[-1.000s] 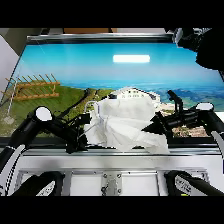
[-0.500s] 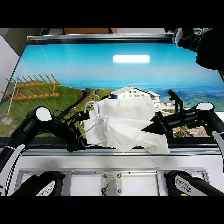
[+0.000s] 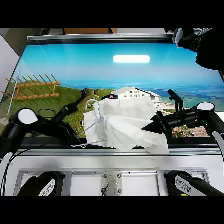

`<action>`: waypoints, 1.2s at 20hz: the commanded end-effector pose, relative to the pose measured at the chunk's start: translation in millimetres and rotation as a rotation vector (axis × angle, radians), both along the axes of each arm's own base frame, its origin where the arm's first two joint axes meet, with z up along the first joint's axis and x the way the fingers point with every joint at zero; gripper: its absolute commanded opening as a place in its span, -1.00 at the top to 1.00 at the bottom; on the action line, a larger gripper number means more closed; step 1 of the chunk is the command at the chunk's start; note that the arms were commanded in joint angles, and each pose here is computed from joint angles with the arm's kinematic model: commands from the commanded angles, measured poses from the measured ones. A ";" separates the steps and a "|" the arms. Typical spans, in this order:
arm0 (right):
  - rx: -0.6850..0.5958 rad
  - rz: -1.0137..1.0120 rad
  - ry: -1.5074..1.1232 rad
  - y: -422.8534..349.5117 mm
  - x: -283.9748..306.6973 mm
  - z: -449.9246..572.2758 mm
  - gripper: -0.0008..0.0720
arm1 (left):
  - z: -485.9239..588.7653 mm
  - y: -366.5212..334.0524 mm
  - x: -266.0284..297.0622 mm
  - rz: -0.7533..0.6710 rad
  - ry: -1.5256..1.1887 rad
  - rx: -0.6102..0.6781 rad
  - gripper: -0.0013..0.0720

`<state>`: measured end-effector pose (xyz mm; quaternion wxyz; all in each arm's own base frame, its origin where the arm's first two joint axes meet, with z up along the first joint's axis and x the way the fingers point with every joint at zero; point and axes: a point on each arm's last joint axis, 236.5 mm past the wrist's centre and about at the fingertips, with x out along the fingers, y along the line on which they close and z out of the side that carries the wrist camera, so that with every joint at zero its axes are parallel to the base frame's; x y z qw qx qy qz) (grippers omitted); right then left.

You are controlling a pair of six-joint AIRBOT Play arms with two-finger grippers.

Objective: Fold the clothes and pants, and hang the long-sleeved shirts on hangers.

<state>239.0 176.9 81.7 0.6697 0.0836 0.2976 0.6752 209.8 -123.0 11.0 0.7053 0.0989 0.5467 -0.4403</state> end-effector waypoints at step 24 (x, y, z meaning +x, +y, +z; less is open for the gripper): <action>-0.079 -0.309 -0.289 -7.4 55.2 94.0 0.91 | 59.2 -55.9 56.1 0.813 0.099 -0.288 -0.25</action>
